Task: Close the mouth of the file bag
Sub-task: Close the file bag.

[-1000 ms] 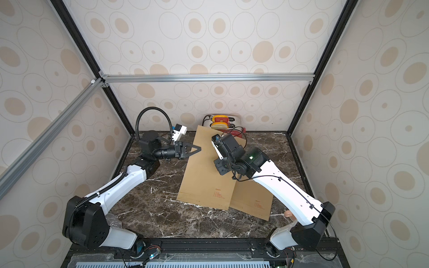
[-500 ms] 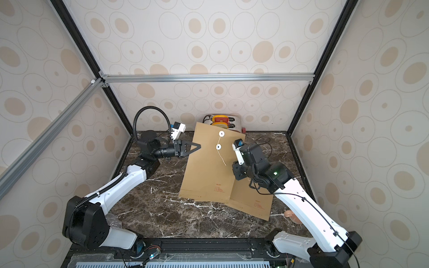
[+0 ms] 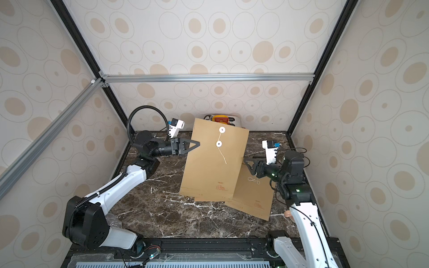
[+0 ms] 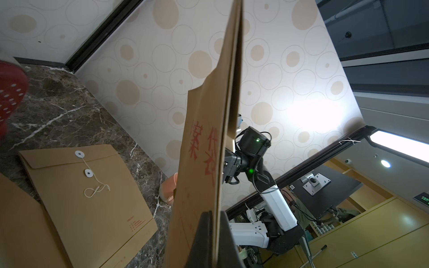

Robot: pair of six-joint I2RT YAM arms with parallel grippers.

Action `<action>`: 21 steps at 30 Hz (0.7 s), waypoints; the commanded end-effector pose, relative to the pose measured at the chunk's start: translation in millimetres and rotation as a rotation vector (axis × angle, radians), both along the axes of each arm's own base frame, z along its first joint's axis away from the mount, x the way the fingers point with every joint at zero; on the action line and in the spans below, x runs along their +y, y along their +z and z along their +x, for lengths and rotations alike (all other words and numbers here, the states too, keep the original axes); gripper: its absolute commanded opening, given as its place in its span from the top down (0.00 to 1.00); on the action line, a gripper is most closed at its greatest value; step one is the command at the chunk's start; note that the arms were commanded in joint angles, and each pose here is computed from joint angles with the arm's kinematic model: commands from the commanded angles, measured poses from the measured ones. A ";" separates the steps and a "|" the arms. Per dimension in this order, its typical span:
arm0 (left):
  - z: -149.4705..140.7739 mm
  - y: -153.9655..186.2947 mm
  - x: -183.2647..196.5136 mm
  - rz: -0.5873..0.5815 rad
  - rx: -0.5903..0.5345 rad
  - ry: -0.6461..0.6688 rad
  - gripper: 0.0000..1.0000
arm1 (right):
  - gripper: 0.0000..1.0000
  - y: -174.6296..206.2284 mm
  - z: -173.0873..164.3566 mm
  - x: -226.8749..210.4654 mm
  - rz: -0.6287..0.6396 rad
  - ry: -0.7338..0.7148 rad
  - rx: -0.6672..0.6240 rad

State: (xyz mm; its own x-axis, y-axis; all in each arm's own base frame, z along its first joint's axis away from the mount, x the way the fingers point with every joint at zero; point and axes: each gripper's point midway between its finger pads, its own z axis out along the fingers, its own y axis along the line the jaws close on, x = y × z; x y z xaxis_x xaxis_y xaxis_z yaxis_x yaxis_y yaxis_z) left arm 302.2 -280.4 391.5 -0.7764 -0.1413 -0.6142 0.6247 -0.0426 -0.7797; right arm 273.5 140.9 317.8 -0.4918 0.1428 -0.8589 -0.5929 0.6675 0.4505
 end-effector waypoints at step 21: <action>-14.5 16.9 3.4 -0.006 -0.092 -0.019 1.00 | 0.86 27.6 -7.9 30.0 0.262 0.298 -0.045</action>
